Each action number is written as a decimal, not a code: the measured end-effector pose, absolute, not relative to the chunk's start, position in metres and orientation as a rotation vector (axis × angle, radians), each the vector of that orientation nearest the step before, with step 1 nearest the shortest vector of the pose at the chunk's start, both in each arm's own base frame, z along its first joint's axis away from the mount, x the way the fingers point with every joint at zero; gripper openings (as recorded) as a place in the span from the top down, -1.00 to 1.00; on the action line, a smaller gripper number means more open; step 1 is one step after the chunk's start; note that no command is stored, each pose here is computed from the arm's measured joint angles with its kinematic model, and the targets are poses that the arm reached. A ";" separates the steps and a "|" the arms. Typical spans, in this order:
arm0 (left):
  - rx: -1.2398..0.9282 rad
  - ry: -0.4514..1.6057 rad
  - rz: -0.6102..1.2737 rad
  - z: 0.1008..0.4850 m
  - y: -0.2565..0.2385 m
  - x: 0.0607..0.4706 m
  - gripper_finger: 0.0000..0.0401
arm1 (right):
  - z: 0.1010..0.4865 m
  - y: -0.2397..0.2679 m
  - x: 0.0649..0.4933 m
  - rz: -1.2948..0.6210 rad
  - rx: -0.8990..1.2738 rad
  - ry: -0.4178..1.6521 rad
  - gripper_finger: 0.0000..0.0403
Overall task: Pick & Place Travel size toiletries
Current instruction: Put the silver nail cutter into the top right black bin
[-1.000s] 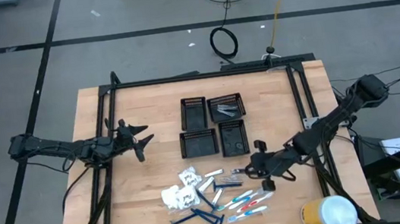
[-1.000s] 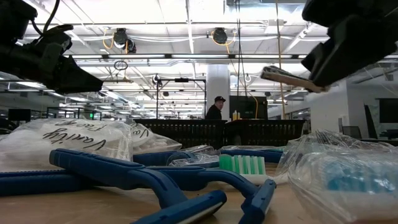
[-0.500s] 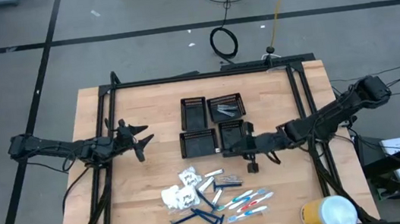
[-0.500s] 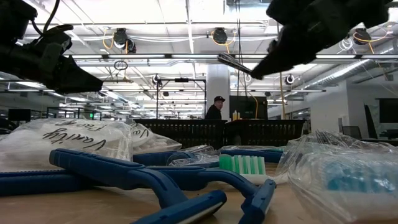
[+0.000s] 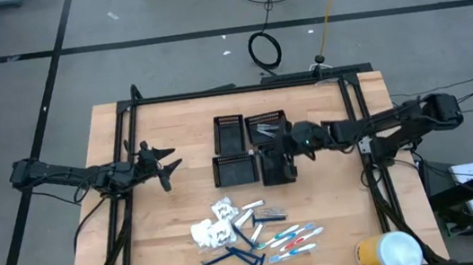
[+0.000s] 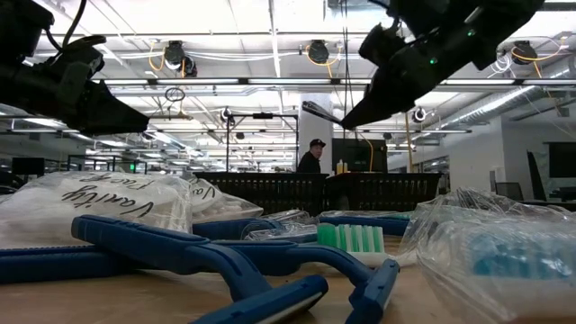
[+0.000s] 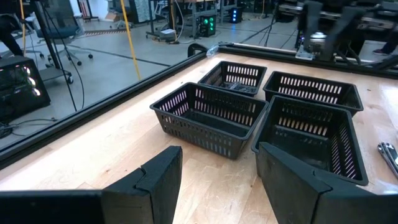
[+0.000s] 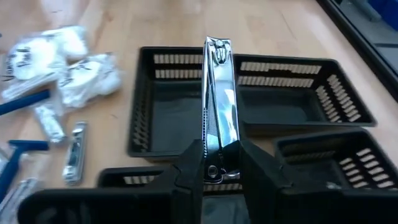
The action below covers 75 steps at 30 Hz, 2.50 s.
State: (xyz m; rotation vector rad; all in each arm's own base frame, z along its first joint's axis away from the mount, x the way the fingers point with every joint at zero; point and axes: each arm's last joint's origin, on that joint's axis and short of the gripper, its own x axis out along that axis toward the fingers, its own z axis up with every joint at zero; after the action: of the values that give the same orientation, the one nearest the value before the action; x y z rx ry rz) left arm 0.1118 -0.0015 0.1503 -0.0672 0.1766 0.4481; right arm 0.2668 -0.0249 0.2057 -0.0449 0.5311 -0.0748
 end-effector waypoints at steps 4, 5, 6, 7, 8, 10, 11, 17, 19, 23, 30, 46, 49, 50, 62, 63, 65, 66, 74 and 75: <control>-0.067 0.177 0.448 0.150 -0.001 0.112 -0.04 | 0.206 -0.048 0.263 -0.118 -0.038 0.534 0.66; -0.067 0.176 0.448 0.150 -0.001 0.112 -0.04 | 0.205 -0.054 0.262 -0.125 -0.038 0.539 0.66; -0.067 0.176 0.448 0.150 -0.002 0.112 -0.04 | 0.205 -0.059 0.261 -0.138 -0.038 0.547 0.66; -0.067 0.176 0.448 0.150 -0.001 0.112 -0.04 | 0.204 -0.065 0.259 -0.157 -0.039 0.552 0.66; -0.067 0.176 0.448 0.150 -0.001 0.112 -0.04 | 0.204 -0.071 0.257 -0.174 -0.039 0.557 0.66; -0.067 0.176 0.448 0.150 -0.001 0.112 -0.04 | 0.203 -0.081 0.254 -0.208 -0.037 0.569 0.66; -0.068 0.176 0.448 0.150 -0.001 0.112 -0.04 | 0.202 -0.085 0.253 -0.225 -0.031 0.579 0.66; -0.067 0.176 0.448 0.150 -0.001 0.112 -0.04 | 0.196 -0.102 0.243 -0.288 0.001 0.630 0.66; -0.067 0.176 0.448 0.150 -0.001 0.112 -0.04 | 0.192 -0.104 0.239 -0.301 0.008 0.642 0.66; -0.067 0.176 0.448 0.150 -0.002 0.112 -0.04 | 0.182 -0.108 0.232 -0.324 0.025 0.658 0.66; -0.067 0.177 0.448 0.150 -0.001 0.112 -0.04 | 0.180 -0.108 0.230 -0.333 0.039 0.651 0.66; -0.068 0.176 0.448 0.150 -0.002 0.112 -0.04 | 0.181 -0.108 0.231 -0.338 0.046 0.636 0.62; -0.067 0.176 0.448 0.150 -0.001 0.112 -0.04 | 0.181 -0.109 0.232 -0.340 0.043 0.625 0.50; -0.067 0.177 0.448 0.150 -0.001 0.112 -0.04 | 0.182 -0.109 0.232 -0.341 0.042 0.621 0.46; -0.067 0.176 0.448 0.150 -0.001 0.112 -0.04 | 0.183 -0.109 0.233 -0.349 0.059 0.600 0.12; -0.067 0.176 0.448 0.150 -0.001 0.112 -0.04 | 0.184 -0.108 0.234 -0.346 0.055 0.590 0.11; -0.067 0.176 0.448 0.150 -0.001 0.112 -0.04 | 0.187 -0.104 0.237 -0.329 0.032 0.560 0.11; -0.067 0.176 0.448 0.150 -0.001 0.112 -0.04 | 0.188 -0.101 0.240 -0.311 0.011 0.542 0.12; -0.067 0.176 0.448 0.150 -0.001 0.112 -0.04 | 0.201 -0.039 0.264 -0.140 -0.173 0.444 0.12; -0.067 0.177 0.448 0.150 -0.001 0.112 -0.04 | 0.203 -0.031 0.266 -0.132 -0.177 0.436 0.12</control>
State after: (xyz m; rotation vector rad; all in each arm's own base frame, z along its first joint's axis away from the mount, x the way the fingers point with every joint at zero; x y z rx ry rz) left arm 0.1118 -0.0015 0.1503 -0.0671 0.1767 0.4480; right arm 0.2660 -0.0309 0.2025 -0.1766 0.4363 -0.1323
